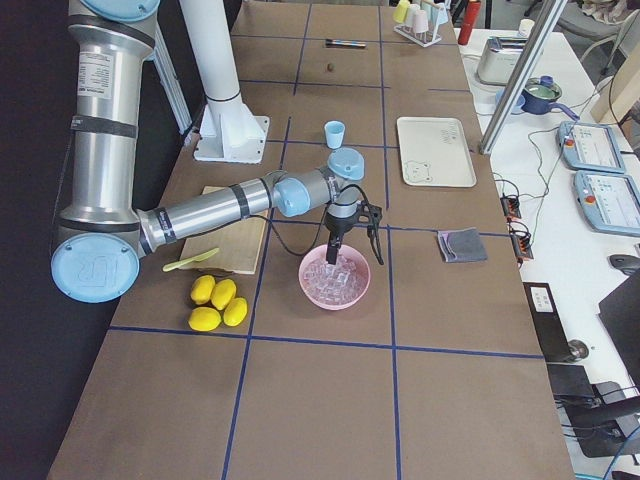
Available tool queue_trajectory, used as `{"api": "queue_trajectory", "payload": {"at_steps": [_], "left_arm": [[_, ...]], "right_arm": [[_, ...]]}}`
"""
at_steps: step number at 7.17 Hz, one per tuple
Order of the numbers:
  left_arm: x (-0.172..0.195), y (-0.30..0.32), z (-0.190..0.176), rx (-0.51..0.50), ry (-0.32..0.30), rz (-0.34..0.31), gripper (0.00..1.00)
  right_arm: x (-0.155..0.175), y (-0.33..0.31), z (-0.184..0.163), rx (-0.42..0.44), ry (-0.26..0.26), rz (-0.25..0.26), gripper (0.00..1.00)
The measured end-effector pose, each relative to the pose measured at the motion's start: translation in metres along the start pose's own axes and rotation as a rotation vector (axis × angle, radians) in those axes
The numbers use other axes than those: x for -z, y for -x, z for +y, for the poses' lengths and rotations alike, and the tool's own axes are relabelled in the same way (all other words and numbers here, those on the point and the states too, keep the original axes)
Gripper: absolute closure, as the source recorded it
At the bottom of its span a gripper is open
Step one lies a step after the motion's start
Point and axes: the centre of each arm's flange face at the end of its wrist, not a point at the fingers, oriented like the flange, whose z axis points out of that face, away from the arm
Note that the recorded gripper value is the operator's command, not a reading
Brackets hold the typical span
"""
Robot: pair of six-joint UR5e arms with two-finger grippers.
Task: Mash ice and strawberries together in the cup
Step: 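Lower the right gripper into the bowl and grasp another ice cube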
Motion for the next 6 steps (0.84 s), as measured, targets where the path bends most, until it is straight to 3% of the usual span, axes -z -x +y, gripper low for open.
{"api": "queue_trajectory", "payload": {"at_steps": [3,6], "left_arm": [[0.006,-0.006,-0.001,-0.008,-0.009,-0.001,0.0],[0.006,-0.007,-0.001,-0.008,-0.01,-0.002,0.0]], "right_arm": [[-0.023,-0.013,-0.008,-0.015,0.032,0.031,0.11],[-0.037,-0.008,-0.007,0.0,0.052,0.045,0.23]]}}
